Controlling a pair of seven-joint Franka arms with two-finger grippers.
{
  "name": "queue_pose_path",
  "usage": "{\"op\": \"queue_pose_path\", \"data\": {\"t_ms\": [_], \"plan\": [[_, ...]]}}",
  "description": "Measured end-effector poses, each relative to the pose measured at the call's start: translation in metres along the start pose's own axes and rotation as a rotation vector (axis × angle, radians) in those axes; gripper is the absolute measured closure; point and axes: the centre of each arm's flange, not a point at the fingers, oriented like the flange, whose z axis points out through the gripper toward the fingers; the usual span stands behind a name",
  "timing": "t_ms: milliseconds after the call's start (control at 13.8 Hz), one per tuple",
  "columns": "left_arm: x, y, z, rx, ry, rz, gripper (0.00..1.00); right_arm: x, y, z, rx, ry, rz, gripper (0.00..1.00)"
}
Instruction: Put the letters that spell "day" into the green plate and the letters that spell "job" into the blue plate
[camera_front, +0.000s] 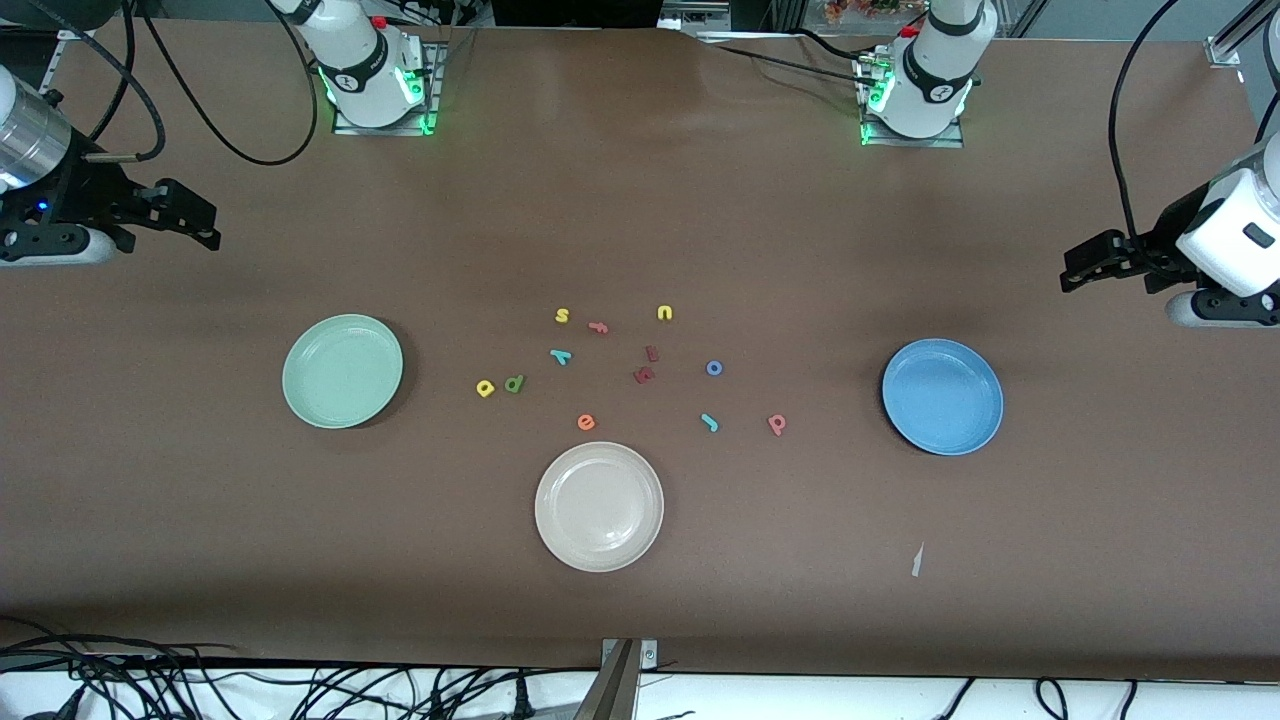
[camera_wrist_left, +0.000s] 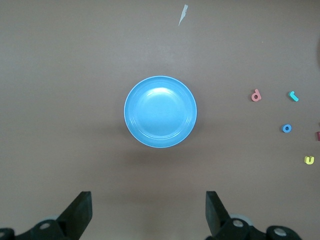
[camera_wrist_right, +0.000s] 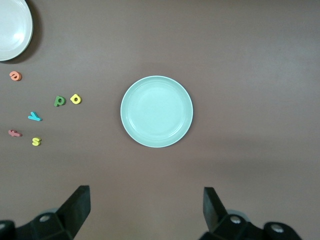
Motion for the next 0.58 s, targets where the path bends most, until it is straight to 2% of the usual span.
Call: {"op": "queue_pose_path", "data": {"t_ms": [579], "plan": [[0.0021,-0.0010,0.0042,-0.003,-0.008,-0.002,0.00,0.0090,-0.0058,0.0059,-0.014,-0.007,-0.018,0.00]]}}
